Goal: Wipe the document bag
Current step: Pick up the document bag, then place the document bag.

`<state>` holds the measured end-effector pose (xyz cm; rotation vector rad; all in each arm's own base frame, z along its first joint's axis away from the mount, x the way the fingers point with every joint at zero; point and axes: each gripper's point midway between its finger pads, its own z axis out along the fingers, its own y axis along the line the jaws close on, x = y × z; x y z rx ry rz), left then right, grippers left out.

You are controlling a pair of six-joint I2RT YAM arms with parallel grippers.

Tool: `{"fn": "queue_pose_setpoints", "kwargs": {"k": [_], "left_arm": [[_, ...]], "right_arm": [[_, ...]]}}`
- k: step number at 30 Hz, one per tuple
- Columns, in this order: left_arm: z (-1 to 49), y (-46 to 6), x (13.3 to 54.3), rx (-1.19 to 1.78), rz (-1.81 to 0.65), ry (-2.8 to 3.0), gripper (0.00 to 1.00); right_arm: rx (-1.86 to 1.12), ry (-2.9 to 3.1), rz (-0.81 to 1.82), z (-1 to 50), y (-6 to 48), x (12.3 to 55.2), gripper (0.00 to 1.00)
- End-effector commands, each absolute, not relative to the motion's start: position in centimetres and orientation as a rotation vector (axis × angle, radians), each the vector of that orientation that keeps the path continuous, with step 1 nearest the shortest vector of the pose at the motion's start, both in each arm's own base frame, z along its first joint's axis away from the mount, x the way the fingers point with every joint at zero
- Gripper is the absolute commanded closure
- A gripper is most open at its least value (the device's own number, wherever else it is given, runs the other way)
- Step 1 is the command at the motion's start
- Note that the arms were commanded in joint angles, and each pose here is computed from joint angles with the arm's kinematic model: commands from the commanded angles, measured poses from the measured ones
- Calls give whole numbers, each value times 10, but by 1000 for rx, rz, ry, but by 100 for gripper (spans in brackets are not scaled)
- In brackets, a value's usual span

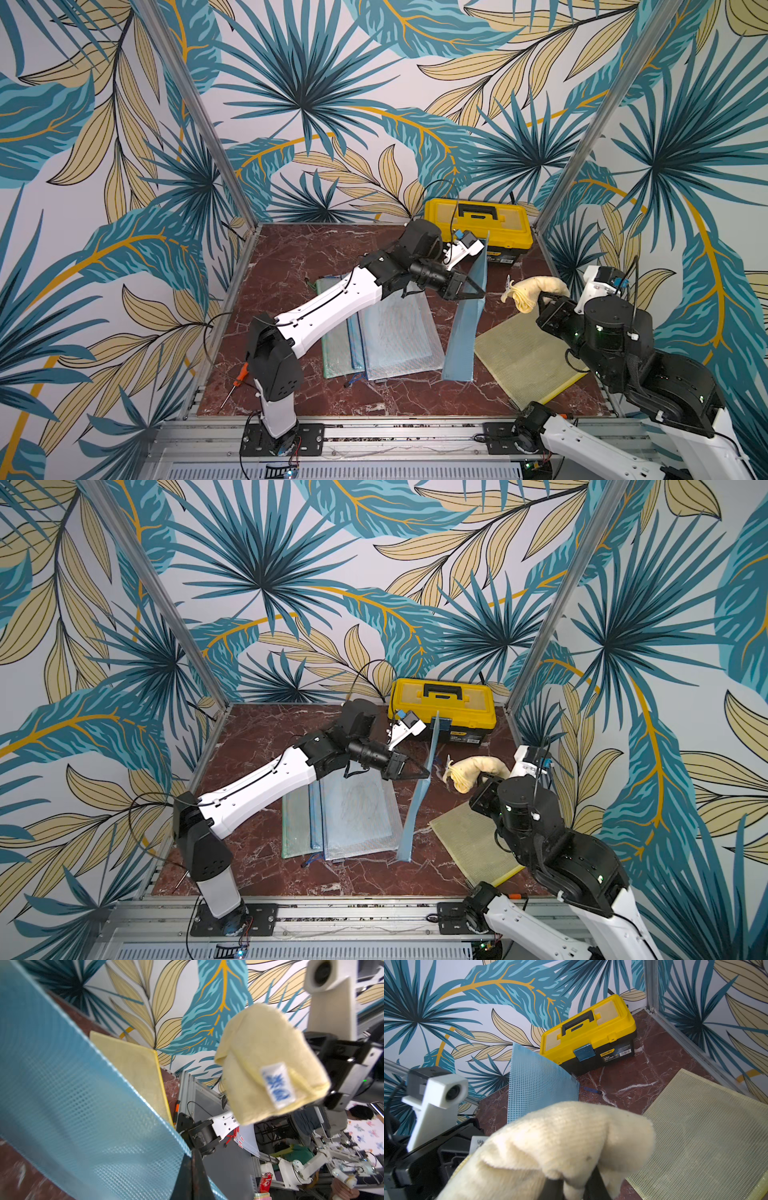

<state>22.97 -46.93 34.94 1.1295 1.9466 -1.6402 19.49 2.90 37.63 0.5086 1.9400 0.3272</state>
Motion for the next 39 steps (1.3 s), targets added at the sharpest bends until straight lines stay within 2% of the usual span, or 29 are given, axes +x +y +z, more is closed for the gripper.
{"fn": "queue_pose_setpoints", "kwargs": {"k": [1, 7, 12, 13, 15, 17, 18, 20, 22, 26, 30, 34, 39], "left_arm": [[346, -491, 235, 1179, -1692, 1922, 100], [270, -521, 296, 905, -1536, 2133, 100], [199, -508, 345, 631, -1322, 2306, 100], [186, -498, 355, 567, -1264, 2342, 86], [165, -478, 369, 486, -1176, 2393, 66], [157, -455, 378, 430, -1100, 2412, 40], [156, -442, 381, 405, -1046, 2412, 31], [166, -417, 385, 374, -962, 2384, 20], [177, -383, 385, 312, -893, 2368, 17], [180, -304, 372, 172, -783, 2373, 0], [149, -237, 343, 55, -755, 2446, 0], [119, -205, 318, 2, -729, 2509, 0], [100, -185, 306, -57, -695, 2544, 11]], "right_arm": [[505, 1925, 258, 377, 17, 191, 100], [480, 1946, 221, 373, 16, 191, 100], [438, 2007, 204, 359, 28, 199, 100], [429, 2020, 198, 355, 30, 200, 100], [413, 2041, 185, 349, 34, 204, 100], [388, 2076, 177, 339, 41, 208, 100], [365, 2101, 182, 332, 48, 211, 100], [328, 2159, 198, 316, 63, 219, 100], [276, 2226, 246, 296, 86, 228, 100], [201, 2326, 337, 259, 124, 243, 100], [88, 2480, 395, 215, 166, 259, 100], [24, 2622, 430, 180, 200, 272, 100], [-4, 2669, 440, 156, 219, 287, 100]]}}
